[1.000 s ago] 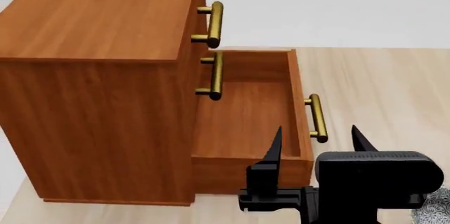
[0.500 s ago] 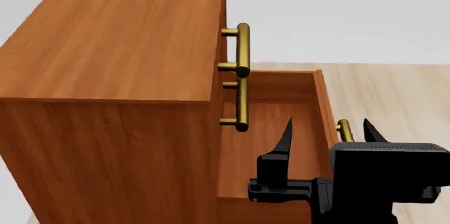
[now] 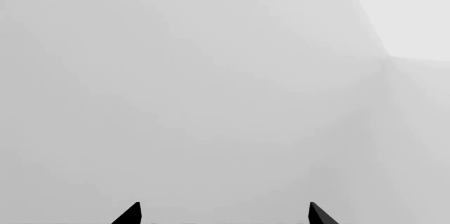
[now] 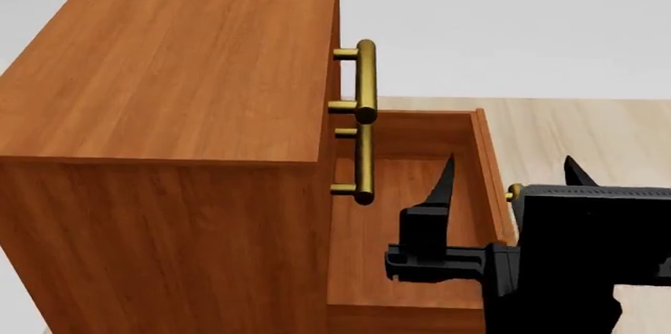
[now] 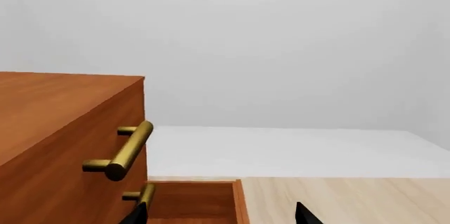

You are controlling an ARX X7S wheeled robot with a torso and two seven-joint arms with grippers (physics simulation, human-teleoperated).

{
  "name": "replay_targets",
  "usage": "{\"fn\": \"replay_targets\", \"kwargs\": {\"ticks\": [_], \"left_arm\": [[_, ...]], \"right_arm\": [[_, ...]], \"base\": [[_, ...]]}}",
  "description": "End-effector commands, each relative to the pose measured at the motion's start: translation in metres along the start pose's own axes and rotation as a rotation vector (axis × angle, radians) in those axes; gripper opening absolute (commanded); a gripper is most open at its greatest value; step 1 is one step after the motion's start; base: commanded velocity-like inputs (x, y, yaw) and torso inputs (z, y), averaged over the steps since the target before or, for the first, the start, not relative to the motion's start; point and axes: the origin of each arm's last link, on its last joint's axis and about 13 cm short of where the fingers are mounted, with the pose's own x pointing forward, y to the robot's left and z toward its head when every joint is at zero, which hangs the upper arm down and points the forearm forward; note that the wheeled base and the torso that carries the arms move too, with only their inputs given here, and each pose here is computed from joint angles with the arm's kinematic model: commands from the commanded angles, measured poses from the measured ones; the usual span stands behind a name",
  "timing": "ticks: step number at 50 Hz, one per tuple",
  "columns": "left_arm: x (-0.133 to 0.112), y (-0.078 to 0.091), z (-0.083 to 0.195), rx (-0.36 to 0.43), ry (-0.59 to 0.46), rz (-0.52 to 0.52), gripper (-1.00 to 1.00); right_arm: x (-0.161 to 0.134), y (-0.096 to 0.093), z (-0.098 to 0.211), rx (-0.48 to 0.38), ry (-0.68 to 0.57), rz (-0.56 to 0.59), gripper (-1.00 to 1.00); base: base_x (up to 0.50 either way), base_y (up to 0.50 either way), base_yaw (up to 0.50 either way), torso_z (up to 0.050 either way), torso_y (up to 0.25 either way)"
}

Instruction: Close the bottom drawer of the cabinet and open the top drawer.

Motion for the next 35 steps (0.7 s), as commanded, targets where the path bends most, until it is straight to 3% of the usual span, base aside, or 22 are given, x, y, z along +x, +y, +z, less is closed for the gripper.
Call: {"fn": "replay_targets", "kwargs": {"ticks": [1, 19, 23, 25, 35], "left_arm": [[-0.003, 0.003, -0.004, -0.001, 0.01, -0.01, 1.0], [0.001, -0.003, 0.003, 0.005, 0.004, -0.018, 1.0], [-0.004, 0.004, -0.006, 0.007, 0.003, -0.02, 1.0], [0.001, -0.003, 0.002, 0.009, 0.004, -0.021, 1.0], [0.0, -0.002, 0.0, 0.014, 0.004, -0.026, 1.0]], "right_arm": [[0.001, -0.014, 0.034, -0.023, -0.005, -0.04, 1.0], [0.012, -0.056, 0.071, -0.038, 0.091, -0.156, 1.0], [0.015, -0.062, 0.075, -0.034, 0.113, -0.176, 1.0], [0.016, -0.065, 0.076, -0.025, 0.119, -0.174, 1.0], [0.028, -0.077, 0.073, 0.014, 0.204, -0.199, 1.0]], "base": [[0.0, 0.0, 0.0, 0.0, 0.0], [0.0, 0.0, 0.0, 0.0, 0.0], [0.0, 0.0, 0.0, 0.0, 0.0], [0.0, 0.0, 0.0, 0.0, 0.0], [0.0, 0.0, 0.0, 0.0, 0.0]]}}
